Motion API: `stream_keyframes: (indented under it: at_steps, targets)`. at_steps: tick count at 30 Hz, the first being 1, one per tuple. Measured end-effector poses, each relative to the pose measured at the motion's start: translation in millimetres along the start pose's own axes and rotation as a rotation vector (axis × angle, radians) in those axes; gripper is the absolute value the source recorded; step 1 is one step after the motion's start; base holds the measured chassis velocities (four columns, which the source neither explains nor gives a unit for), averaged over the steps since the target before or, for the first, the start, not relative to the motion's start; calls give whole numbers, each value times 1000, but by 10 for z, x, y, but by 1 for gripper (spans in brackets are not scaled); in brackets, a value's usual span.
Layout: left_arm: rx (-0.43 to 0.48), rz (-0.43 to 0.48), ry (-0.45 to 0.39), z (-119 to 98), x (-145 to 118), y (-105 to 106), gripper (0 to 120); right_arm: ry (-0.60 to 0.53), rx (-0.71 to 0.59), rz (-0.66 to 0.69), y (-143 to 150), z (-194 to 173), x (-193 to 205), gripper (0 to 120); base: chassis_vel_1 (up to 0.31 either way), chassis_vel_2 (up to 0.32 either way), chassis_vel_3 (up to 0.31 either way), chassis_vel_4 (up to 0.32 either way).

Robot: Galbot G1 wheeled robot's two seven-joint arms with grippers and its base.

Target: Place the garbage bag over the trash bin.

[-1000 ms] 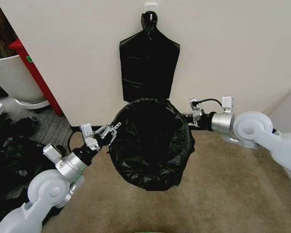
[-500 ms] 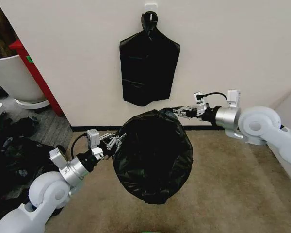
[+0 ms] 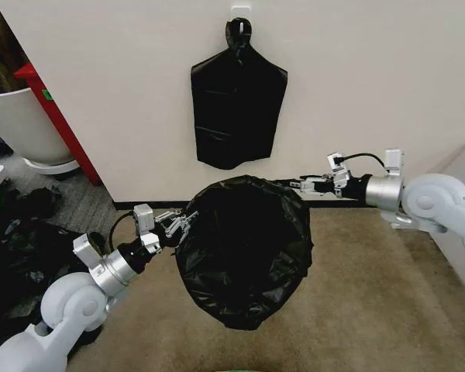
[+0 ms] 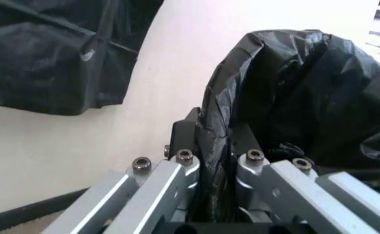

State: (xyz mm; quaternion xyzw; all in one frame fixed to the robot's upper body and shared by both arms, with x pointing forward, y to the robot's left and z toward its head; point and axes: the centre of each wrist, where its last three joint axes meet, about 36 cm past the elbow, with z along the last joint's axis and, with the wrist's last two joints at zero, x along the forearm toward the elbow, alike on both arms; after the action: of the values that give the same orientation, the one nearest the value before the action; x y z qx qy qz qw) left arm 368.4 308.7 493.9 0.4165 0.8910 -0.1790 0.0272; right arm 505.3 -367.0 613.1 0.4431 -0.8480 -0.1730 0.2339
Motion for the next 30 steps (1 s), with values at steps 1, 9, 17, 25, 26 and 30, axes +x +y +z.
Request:
stream_keyframes:
  at_steps: [1, 9, 17, 25, 26, 30]
  targets:
    - [4, -2, 1, 7, 9, 12, 4, -3, -16, -18, -10, -4, 19, 100, 0, 0, 0, 0]
    - [24, -32, 16, 69, 56, 115, 4, -24, -90, -95, -133, 27, 127, 100, 0, 0, 0, 0]
    - [23, -201, 49, 82, -2, 57, 4, -86, -18, 71, 314, -127, -54, 100, 0, 0, 0, 0]
    - [1, -413, 73, 67, -135, -39, 4, -176, 91, 269, 1771, -89, -558, 100, 0, 0, 0, 0]
    - [-4, -424, 75, 51, -141, -48, 4, -173, 104, 259, 1913, -41, -581, 100, 0, 0, 0, 0]
    - [-27, -443, 74, -4, -160, -123, 4, -132, 133, 290, 2336, 211, -684, 95, 0, 0, 0, 0]
